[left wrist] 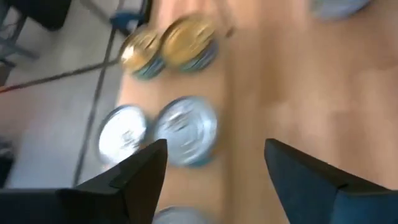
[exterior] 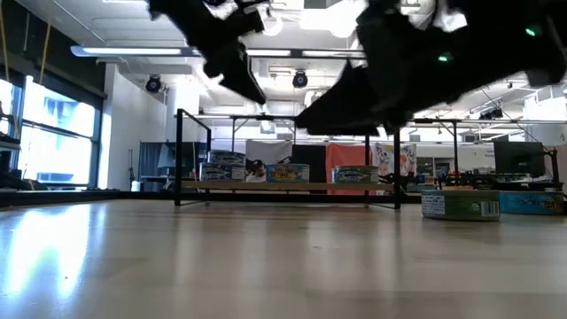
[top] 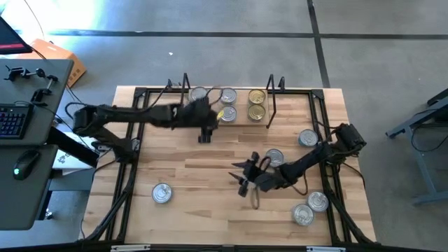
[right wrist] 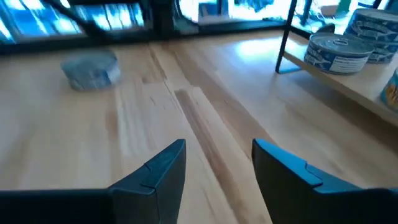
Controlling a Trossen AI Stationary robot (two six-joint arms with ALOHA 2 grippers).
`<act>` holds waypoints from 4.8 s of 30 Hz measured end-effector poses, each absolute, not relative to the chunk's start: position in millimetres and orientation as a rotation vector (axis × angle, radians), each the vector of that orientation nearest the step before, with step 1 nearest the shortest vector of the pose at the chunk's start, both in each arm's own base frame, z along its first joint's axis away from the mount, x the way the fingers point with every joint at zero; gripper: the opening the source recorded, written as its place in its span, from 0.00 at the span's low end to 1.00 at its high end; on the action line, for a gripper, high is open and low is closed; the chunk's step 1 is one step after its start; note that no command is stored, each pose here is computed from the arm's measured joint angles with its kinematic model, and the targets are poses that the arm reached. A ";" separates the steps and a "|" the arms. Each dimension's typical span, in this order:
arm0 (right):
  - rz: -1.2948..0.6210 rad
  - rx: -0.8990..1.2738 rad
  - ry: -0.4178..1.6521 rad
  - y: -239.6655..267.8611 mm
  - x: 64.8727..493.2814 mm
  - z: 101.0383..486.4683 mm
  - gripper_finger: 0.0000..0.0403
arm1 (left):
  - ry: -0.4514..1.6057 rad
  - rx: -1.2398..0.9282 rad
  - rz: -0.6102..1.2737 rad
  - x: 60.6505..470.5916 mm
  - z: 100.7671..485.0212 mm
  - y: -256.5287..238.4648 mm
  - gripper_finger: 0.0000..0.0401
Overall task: Stack canned seafood by type on shelf
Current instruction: Stack the green tuna can on top of the other green tuna can on the shelf
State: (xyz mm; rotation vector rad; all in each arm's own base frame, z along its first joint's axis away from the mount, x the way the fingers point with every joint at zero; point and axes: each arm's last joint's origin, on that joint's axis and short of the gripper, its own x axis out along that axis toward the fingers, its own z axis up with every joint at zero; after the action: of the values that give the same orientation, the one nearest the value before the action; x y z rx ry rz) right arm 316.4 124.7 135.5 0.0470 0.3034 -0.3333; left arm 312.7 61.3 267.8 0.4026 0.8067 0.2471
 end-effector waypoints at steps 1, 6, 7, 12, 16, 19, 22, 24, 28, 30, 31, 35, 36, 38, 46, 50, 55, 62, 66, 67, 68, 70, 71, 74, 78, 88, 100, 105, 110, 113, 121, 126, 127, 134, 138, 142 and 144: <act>-0.320 0.076 0.264 123.9 311.0 133.4 0.44 | 0.766 0.389 0.231 309.9 266.3 49.5 0.63; -0.183 0.137 0.153 120.0 302.6 135.2 0.44 | 0.564 0.307 0.131 293.9 252.8 -12.9 0.57; -0.176 0.149 0.126 119.3 303.7 138.3 0.44 | 0.514 0.290 0.123 290.5 249.4 -24.3 0.56; -0.064 0.043 0.074 121.0 308.0 164.7 0.44 | 0.336 0.240 0.155 269.2 225.0 -70.3 0.53; -0.137 -0.025 0.216 126.3 296.3 197.4 0.44 | 0.267 0.228 0.187 252.1 209.0 -89.3 0.51; -0.191 -0.003 0.458 124.5 277.8 220.6 0.44 | 0.262 0.219 0.179 244.8 201.7 -95.3 0.51; -0.303 0.102 0.715 114.9 254.1 234.3 0.44 | 0.267 0.195 0.175 242.6 198.6 -96.4 0.51; -0.435 0.144 0.860 105.1 237.2 233.2 0.44 | 0.268 0.183 0.182 243.1 198.3 -95.3 0.51; -0.702 0.265 1.011 87.8 211.9 220.8 0.39 | 0.266 0.182 0.183 243.1 198.5 -95.3 0.51; -0.776 0.310 1.080 82.8 203.2 207.0 0.34 | 0.268 0.183 0.182 243.0 198.3 -95.4 0.51; -0.802 0.328 1.100 80.9 199.7 199.8 0.32 | 0.268 0.183 0.182 243.0 198.3 -95.4 0.51; -0.887 0.411 1.106 73.9 191.8 173.6 0.21 | 0.267 0.186 0.182 243.1 198.4 -95.3 0.51; -0.879 0.442 1.106 73.5 192.5 167.8 0.18 | 0.266 0.189 0.184 243.4 198.6 -94.7 0.51; -0.827 0.506 1.085 75.2 198.4 159.3 0.12 | 0.267 0.189 0.188 243.8 198.6 -93.7 0.51; -0.344 0.578 0.664 100.6 267.6 156.4 0.01 | 0.242 0.196 0.185 244.7 201.4 -94.0 0.51; -0.202 0.400 0.360 111.5 298.9 185.4 0.03 | 0.238 0.190 0.132 245.0 201.7 -95.7 0.51; -0.203 0.254 0.419 112.7 302.5 207.5 0.03 | 0.250 0.179 -0.027 244.3 200.0 -102.1 0.51; -0.582 0.338 0.906 94.5 261.4 186.2 0.03 | 0.281 0.198 -0.099 259.5 177.9 -102.4 0.51; -0.721 0.440 0.970 89.8 248.7 162.0 0.03 | 0.289 0.193 -0.087 272.0 164.4 -104.7 0.51; -0.713 0.472 0.982 90.8 249.2 156.2 0.03 | 0.292 0.194 -0.088 274.6 162.9 -106.1 0.51; -0.691 0.500 0.988 92.5 251.2 150.9 0.03 | 0.294 0.196 -0.088 276.4 162.2 -107.5 0.51; -0.617 0.558 0.971 97.7 260.2 142.6 0.03 | 0.287 0.212 -0.097 278.3 164.0 -110.5 0.51; -0.561 0.570 0.947 101.2 267.3 139.0 0.03 | 0.284 0.227 -0.103 278.3 165.9 -111.8 0.51; -0.329 0.584 0.766 114.2 296.0 139.7 0.03 | 0.262 0.255 -0.118 275.5 173.1 -114.5 0.51; -0.077 0.474 0.529 126.0 319.3 150.4 0.03 | 0.244 0.252 -0.129 271.0 182.2 -116.5 0.51; -0.157 0.195 0.481 129.4 315.3 152.7 0.03 | 0.448 0.376 -0.179 272.9 151.6 -107.9 0.51; -0.188 0.108 0.416 141.4 310.3 158.4 0.03 | 0.464 0.389 -0.242 302.1 105.8 -72.9 0.50; -0.080 0.043 0.385 156.3 301.9 180.3 0.03 | 0.482 0.377 -0.228 319.3 106.0 -65.5 0.48; -0.024 -0.051 0.426 170.6 293.0 209.4 0.03 | 0.648 0.381 -0.261 337.6 112.1 -63.3 0.43; -0.030 -0.089 0.465 173.6 290.7 216.6 0.05 | 0.724 0.384 -0.263 344.6 118.9 -62.3 0.38; -0.075 -0.194 0.557 172.9 296.2 190.7 0.26 | 0.748 0.387 -0.264 350.3 124.8 -63.4 0.12; -0.128 -0.306 0.617 173.8 300.4 165.3 0.43 | 0.741 0.369 -0.259 352.1 129.4 -64.7 0.02; -0.144 -0.343 0.625 173.6 301.1 160.3 0.46 | 0.735 0.361 -0.254 353.7 131.3 -65.0 0.03; -0.226 -0.607 0.669 168.4 305.9 139.1 0.60 | 0.670 0.288 -0.208 360.3 155.7 -61.6 0.00; -0.229 -0.654 0.690 160.4 313.5 131.0 0.62 | 0.638 0.268 -0.189 361.7 162.5 -58.1 0.00; -0.231 -0.693 0.675 154.0 323.7 123.7 0.62 | 0.644 0.258 -0.182 361.8 161.7 -56.2 0.00; -0.244 -0.689 0.666 151.0 327.6 120.9 0.62 | 0.646 0.248 -0.181 361.7 161.6 -56.3 0.00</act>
State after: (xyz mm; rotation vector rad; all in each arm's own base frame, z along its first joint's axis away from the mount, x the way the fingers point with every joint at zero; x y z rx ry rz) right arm 327.6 151.0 120.9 -0.6888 0.6656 -0.2436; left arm 361.7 -56.3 161.6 0.2479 0.6460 -0.1810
